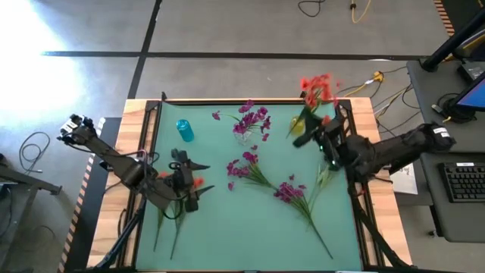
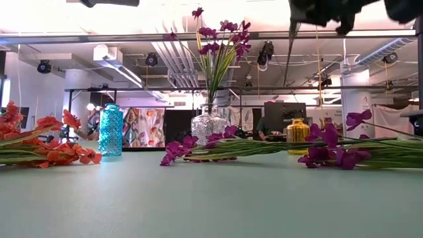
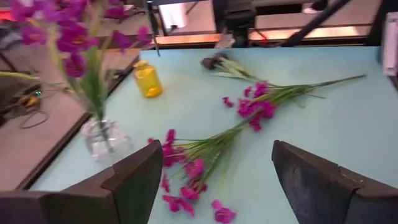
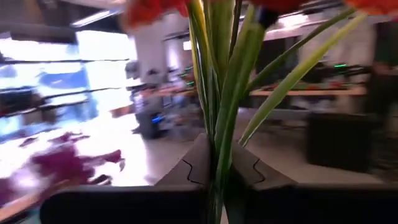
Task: Sort flowers into vase by color
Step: Put the right orange flowers into the yellow flower vase
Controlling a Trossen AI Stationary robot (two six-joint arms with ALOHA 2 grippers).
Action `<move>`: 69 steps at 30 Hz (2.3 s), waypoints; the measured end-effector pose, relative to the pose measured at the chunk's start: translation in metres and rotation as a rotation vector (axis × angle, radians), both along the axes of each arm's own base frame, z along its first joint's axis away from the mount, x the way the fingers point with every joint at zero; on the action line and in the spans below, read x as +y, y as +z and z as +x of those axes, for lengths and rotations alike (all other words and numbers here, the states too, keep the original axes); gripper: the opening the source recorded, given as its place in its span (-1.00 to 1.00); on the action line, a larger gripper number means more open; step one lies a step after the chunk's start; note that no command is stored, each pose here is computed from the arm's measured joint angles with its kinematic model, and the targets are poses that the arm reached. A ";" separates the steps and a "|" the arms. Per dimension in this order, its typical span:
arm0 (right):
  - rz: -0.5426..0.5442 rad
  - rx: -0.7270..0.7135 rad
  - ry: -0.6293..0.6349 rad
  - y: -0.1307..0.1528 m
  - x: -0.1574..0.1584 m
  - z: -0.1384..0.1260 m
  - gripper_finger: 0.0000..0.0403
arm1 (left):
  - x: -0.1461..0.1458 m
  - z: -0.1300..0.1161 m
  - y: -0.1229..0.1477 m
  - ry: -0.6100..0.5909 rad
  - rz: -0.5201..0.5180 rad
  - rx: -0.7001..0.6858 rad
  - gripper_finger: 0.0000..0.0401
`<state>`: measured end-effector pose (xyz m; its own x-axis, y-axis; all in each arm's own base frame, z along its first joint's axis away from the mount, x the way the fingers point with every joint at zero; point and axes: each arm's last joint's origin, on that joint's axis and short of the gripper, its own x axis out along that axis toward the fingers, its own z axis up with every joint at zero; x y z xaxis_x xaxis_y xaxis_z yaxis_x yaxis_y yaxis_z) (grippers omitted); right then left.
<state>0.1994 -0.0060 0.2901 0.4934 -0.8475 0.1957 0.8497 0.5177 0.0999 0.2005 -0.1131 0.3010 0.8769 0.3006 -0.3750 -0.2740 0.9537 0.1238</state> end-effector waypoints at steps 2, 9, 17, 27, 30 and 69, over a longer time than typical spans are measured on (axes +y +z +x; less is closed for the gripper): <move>-0.003 0.007 -0.072 -0.003 -0.015 -0.002 -0.94 | 0.002 -0.002 -0.001 0.022 0.021 0.009 0.43; 0.017 0.031 -0.256 -0.014 -0.055 -0.001 -0.94 | 0.006 -0.004 -0.002 0.137 0.107 -0.007 0.43; -0.007 0.120 -0.286 -0.018 -0.059 0.001 -0.94 | 0.009 -0.005 0.000 0.217 0.086 -0.062 0.43; 0.028 0.099 -0.330 -0.031 -0.070 -0.002 -0.94 | 0.009 -0.005 0.000 0.235 0.070 -0.076 0.43; 0.035 0.103 -0.341 -0.036 -0.073 -0.004 -0.94 | 0.009 -0.005 0.000 0.235 0.071 -0.076 0.43; 0.064 0.105 -0.341 -0.056 -0.085 -0.002 -0.94 | 0.010 -0.006 0.000 0.253 0.091 -0.076 0.43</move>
